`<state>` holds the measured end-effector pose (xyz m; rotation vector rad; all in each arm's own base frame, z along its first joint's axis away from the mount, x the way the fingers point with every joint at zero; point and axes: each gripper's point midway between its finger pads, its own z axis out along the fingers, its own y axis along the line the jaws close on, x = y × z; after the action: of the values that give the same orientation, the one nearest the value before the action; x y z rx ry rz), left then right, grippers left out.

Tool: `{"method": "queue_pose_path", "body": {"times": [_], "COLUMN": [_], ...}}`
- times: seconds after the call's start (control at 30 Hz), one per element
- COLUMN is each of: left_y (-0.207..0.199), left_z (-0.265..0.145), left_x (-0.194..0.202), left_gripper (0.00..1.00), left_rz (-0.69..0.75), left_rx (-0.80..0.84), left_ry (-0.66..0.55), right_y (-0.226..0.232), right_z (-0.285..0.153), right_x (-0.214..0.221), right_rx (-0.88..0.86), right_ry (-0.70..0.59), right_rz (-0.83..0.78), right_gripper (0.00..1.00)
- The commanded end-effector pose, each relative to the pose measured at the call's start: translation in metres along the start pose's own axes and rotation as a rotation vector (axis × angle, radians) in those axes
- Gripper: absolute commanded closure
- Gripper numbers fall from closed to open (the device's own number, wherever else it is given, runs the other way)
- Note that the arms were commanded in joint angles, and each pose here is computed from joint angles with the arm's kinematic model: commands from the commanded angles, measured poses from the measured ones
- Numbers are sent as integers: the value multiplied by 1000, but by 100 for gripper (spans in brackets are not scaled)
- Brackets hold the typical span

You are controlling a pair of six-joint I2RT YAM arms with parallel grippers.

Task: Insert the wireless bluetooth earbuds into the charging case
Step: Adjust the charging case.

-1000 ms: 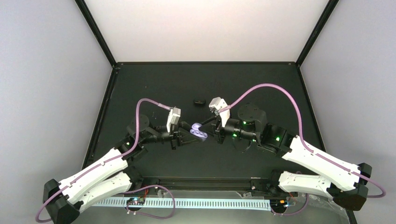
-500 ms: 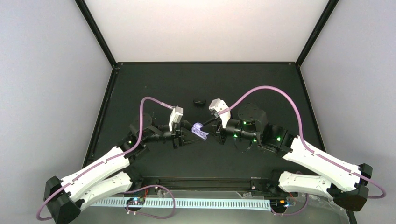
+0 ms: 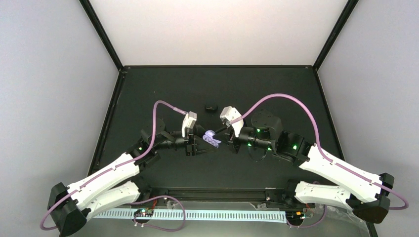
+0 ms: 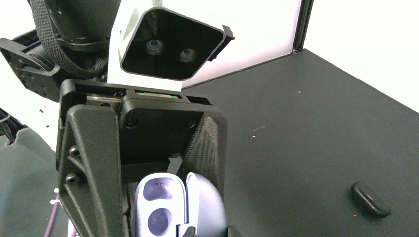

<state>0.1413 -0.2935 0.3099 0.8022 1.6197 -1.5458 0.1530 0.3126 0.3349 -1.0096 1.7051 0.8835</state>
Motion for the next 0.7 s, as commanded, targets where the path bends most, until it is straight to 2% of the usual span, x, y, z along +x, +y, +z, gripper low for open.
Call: {"method": "queue_pose_path", "body": {"times": [0.0,0.33,0.4,0.53,0.67], "left_y": [-14,-16,-17,-23,-26], "left_z": [-1,-4,-3,-3,-3], "left_x": [-12,0,1,-1,-4], "left_gripper": [41,35,37,48,49], "left_rz": [20,37,39,50,52], "left_rx": [36,43,55,85,98], "left_ry": [-14,29,36,35,28], "right_y": [-1,3,3,3,6], "right_z": [-12,-24,-25,-25,-26], "right_x": [-15,-14,-13,-11,-11], "right_rx": [21,10,8,6,-6], "right_ry": [-33,-25,-22,-16,-15], "right_rz": [-61,-120,-128,-137,-145], "right_gripper": [99,99,99,99,99]}}
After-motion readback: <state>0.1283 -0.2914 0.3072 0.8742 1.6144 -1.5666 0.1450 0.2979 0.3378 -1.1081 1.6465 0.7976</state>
